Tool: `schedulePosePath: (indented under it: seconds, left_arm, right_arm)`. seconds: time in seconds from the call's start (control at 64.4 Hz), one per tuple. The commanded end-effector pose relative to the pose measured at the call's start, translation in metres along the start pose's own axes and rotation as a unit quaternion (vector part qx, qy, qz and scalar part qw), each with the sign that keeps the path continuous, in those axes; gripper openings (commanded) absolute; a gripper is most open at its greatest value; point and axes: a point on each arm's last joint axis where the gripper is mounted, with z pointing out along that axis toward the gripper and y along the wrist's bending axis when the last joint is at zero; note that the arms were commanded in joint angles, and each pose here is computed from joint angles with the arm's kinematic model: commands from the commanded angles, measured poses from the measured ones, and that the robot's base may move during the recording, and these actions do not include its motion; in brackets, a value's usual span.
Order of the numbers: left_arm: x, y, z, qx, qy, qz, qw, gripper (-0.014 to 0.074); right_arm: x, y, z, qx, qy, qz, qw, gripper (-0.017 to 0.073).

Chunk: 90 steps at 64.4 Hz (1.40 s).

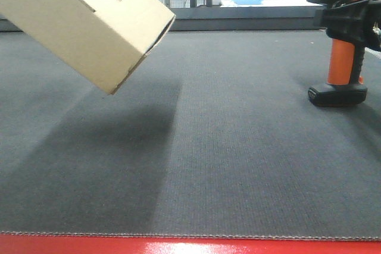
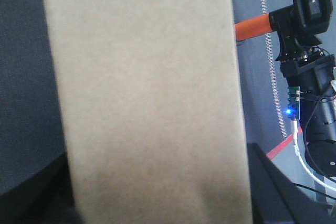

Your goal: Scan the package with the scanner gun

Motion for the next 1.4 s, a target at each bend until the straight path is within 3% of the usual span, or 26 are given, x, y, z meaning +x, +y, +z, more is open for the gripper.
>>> schedulePosePath:
  seconds: [0.0,0.078,0.171,0.279,0.683,0.838,0.962,0.993,1.102,1.195,1.381]
  left_arm:
    - [0.001,-0.006,-0.002,0.014,-0.002,0.000,1.000,-0.0111]
    - [0.001,-0.006,-0.002,0.014,-0.002,0.000,1.000,-0.0111]
    - [0.001,-0.006,-0.002,0.014,-0.002,0.000,1.000,-0.0111]
    - [0.001,-0.006,-0.002,0.014,-0.002,0.000,1.000,-0.0111]
    - [0.002,-0.008,-0.003,0.014,-0.004,0.001,1.000,-0.0111]
    - [0.001,-0.007,-0.004,0.006,-0.003,0.006,1.000,-0.0111]
    - [-0.003,-0.006,-0.013,-0.049,-0.006,0.025,0.998,-0.0111]
    - [-0.005,-0.005,-0.017,-0.069,-0.009,0.019,0.997,-0.0111]
    - [-0.015,-0.005,-0.035,-0.154,-0.029,0.036,0.987,-0.0111]
    - [-0.024,-0.008,-0.054,-0.222,-0.055,0.055,0.972,-0.0111]
    - [-0.034,-0.001,-0.085,-0.366,-0.081,0.093,0.922,-0.0111]
  right_arm:
    - [-0.005,0.001,0.000,-0.008,-0.017,-0.006,1.000,-0.0101]
    - [-0.004,0.001,0.000,-0.008,-0.014,-0.007,1.000,0.0048]
    - [-0.004,0.001,0.000,-0.008,-0.012,-0.007,1.000,0.0342]
    - [-0.003,0.001,0.000,-0.008,-0.006,-0.007,1.000,0.0579]
    - [-0.003,0.002,-0.006,-0.012,0.060,-0.003,0.998,0.0571]
    - [-0.010,0.003,-0.015,-0.015,0.093,-0.021,0.995,0.0571]
    - [-0.016,0.003,-0.023,-0.017,0.109,-0.020,0.994,0.0571]
    - [-0.018,0.003,-0.025,-0.018,0.109,-0.019,0.994,0.0571]
    - [-0.024,0.004,-0.036,-0.023,0.121,-0.017,0.992,0.0571]
    - [-0.027,0.003,-0.046,-0.027,0.138,-0.015,0.990,0.0571]
    - [-0.036,0.005,-0.068,-0.040,0.175,-0.011,0.984,0.0571]
